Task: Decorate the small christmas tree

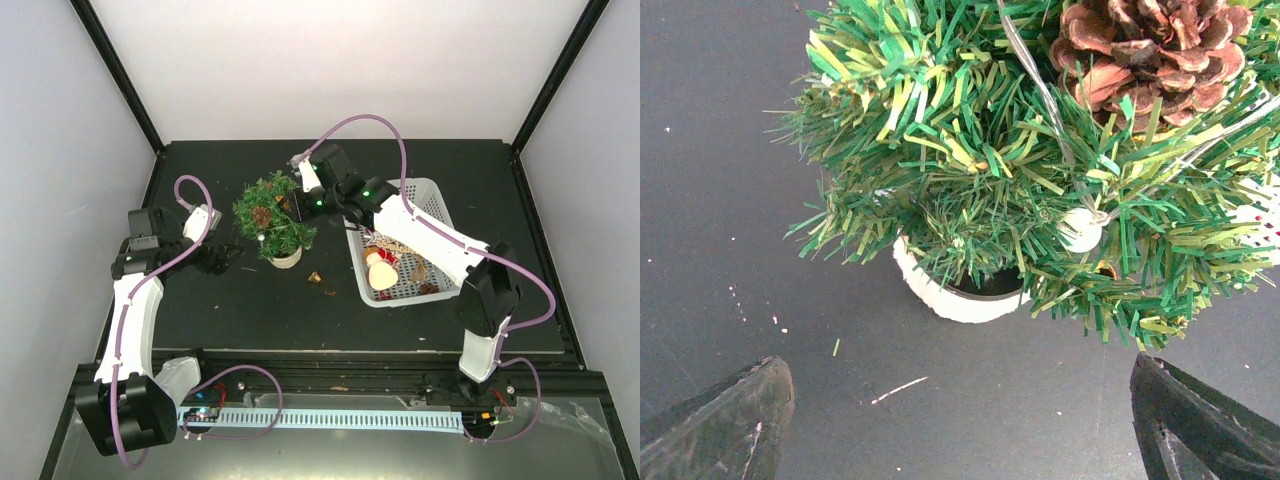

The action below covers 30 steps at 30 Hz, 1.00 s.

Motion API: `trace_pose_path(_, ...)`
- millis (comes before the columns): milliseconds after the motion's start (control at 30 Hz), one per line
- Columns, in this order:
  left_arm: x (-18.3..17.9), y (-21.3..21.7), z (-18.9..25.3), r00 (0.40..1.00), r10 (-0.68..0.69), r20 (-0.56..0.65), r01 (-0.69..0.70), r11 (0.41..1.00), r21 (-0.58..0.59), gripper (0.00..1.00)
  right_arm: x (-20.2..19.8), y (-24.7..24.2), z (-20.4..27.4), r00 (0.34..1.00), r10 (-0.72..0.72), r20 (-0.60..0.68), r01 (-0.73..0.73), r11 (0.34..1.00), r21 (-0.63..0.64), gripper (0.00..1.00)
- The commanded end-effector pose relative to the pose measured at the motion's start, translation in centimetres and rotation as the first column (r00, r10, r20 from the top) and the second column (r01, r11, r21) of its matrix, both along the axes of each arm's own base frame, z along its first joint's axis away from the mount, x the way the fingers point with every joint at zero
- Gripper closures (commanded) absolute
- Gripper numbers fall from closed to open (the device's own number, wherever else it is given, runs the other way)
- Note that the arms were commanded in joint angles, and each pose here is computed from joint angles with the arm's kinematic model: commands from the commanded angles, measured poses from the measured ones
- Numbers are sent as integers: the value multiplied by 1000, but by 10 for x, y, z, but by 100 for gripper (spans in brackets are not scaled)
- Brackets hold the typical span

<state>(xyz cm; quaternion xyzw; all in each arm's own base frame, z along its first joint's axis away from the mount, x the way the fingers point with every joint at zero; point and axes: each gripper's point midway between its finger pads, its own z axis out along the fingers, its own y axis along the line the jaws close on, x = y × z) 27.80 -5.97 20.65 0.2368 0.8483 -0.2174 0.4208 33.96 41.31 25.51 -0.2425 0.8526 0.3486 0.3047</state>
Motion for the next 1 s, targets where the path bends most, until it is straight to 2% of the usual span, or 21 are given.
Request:
trace_pose_path(0,-1,-1,4,1000,-11,19,12,1000,-10,8,-5,-4,21,1000,-4,24,4,1000,12,63)
trace_pose_path(533,-1,0,5,1000,-8,21,8,1000,-9,8,-8,-17,48,996,-41,74,39,999,31,49)
trace_pose_path(767,-1,0,4,1000,-6,19,6,1000,-7,8,-7,-25,58,993,-71,97,67,997,37,47)
trace_pose_path(867,-1,0,5,1000,-7,21,7,1000,-8,8,-9,-29,65,991,-82,109,77,996,47,49)
trace_pose_path(967,-1,0,5,1000,-6,21,6,1000,-8,8,-11,-32,69,990,-87,113,81,995,58,63)
